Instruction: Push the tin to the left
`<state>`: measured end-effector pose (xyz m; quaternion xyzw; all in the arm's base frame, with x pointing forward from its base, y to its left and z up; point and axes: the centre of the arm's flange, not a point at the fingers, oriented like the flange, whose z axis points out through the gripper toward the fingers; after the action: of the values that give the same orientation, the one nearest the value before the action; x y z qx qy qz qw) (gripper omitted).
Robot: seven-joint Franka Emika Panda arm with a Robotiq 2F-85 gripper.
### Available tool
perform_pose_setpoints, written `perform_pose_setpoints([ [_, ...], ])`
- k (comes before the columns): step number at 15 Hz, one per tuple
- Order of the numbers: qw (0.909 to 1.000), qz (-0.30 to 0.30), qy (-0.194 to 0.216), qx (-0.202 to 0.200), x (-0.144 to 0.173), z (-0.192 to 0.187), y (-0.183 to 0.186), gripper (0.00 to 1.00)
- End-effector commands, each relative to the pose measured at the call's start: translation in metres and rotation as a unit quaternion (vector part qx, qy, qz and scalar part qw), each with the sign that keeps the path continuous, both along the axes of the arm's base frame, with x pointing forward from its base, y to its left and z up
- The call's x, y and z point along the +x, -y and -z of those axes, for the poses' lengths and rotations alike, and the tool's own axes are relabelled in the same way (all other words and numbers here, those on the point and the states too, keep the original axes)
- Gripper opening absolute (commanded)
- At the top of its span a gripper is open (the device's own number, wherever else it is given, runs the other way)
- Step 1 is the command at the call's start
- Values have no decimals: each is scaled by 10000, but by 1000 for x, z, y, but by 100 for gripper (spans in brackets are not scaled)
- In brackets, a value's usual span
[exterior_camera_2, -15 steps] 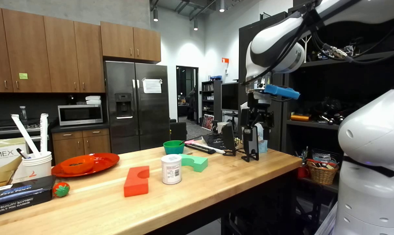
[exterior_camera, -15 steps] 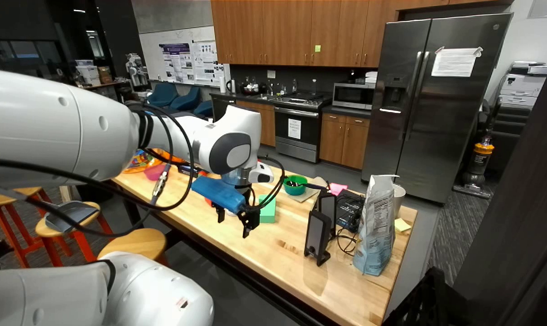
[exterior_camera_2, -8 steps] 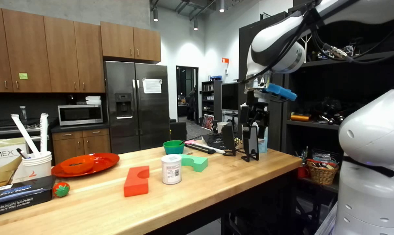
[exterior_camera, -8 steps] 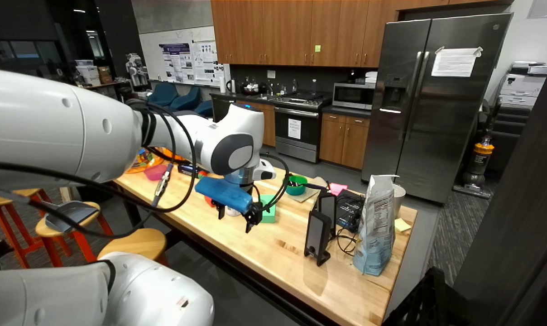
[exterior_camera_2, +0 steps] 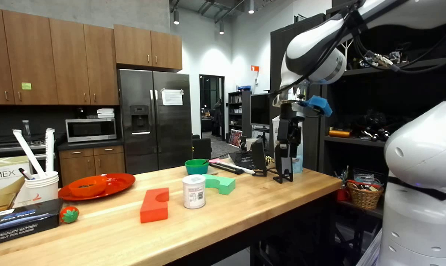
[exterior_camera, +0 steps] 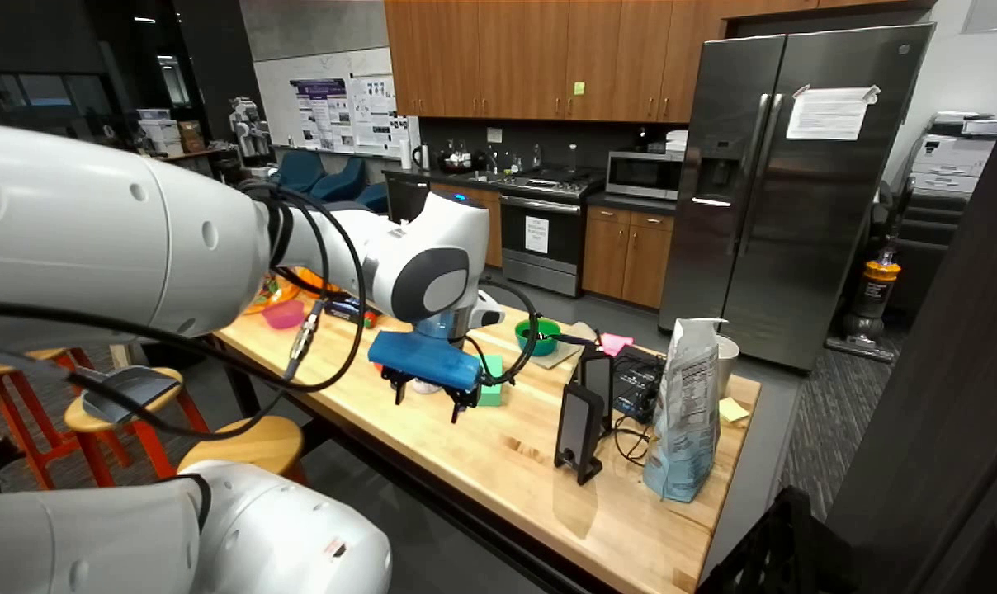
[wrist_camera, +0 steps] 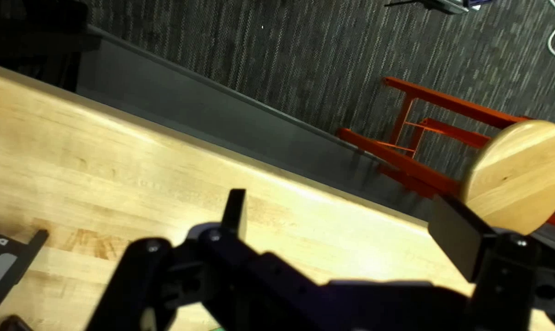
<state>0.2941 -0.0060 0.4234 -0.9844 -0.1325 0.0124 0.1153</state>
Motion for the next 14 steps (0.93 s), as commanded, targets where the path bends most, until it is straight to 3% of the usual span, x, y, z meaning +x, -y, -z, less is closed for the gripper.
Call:
perform_pose_setpoints([
  [1,9983,-584,61,-52,2,3,8,100],
  [2,9972,-734,91,-64,3,4,9,100],
  [3,9971,-760,77,31,32,12,-63,100],
  [6,9960,-892,70,77,48,14,-121,100],
  [7,9960,-856,206,117,15,8,-82,100],
  [9,9950,-987,117,21,22,16,-119,100],
  [13,9963,-861,42,-59,30,24,-118,100],
  [14,9964,-838,-11,-149,8,33,-119,100],
])
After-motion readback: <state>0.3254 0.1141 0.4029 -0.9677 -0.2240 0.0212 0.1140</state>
